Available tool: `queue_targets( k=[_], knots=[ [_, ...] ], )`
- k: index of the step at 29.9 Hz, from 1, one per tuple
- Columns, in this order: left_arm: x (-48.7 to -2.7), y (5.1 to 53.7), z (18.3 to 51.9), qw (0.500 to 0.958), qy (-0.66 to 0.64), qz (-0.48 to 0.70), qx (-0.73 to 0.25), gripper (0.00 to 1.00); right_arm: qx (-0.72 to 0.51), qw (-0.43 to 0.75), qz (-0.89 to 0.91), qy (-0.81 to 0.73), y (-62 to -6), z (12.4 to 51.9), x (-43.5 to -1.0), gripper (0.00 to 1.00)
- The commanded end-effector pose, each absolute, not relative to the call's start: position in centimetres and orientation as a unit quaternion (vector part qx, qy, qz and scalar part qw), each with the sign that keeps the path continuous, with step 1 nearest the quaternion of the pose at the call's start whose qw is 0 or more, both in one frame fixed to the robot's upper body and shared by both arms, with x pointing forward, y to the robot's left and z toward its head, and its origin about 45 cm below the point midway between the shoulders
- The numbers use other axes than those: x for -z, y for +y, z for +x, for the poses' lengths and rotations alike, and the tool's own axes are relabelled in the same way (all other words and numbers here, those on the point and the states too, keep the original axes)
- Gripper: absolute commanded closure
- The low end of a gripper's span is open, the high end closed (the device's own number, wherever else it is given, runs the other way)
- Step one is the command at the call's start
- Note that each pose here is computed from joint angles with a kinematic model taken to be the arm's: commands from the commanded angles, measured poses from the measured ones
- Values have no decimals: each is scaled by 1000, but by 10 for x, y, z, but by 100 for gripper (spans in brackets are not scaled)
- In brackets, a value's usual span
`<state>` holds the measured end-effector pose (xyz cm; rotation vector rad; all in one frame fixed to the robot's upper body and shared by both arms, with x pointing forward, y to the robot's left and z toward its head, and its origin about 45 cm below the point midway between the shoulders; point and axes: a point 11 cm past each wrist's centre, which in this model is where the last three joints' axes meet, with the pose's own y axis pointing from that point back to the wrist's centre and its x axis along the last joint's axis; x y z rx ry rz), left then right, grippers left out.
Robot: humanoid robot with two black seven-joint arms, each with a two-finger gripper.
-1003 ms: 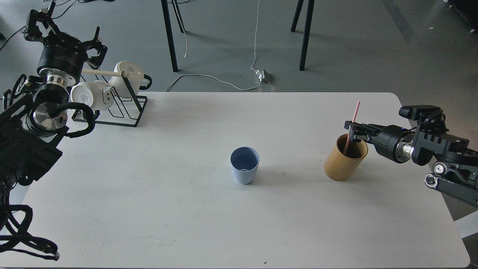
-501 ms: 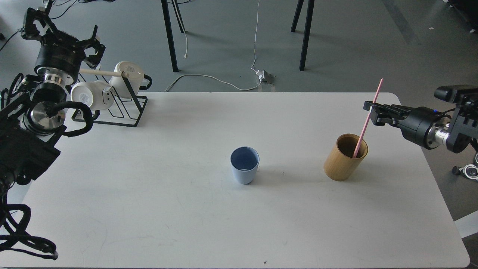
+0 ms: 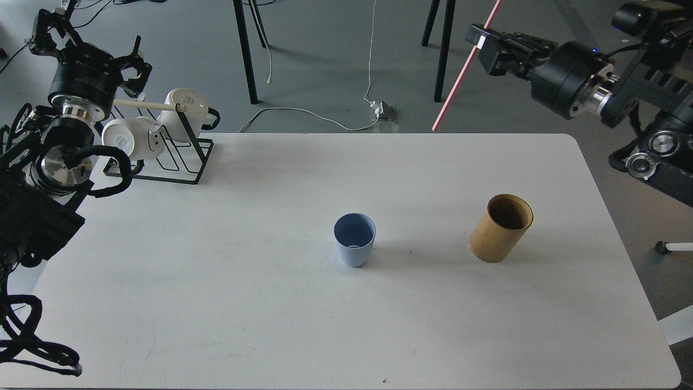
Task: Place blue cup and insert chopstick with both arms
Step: 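Move the straw over the blue cup and lower it inside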
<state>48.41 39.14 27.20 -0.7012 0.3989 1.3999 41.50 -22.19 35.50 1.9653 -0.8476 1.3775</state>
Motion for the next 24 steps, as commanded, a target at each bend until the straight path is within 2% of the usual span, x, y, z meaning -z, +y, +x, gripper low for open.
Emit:
queue_targets(
  k=[1,13,24],
  knots=[
    [-271,392,484,691,179,-313,-627,0,-498,272,774,-279,-174,408,-318,99],
    [-272,390,485,691,179,-314,-626,0,-462,290,808,-224,-110,402,-235,99],
    [-272,386,486,695,180,-312,-622,0,-453,310,812,-197,-115,383,-200,99]
  ],
)
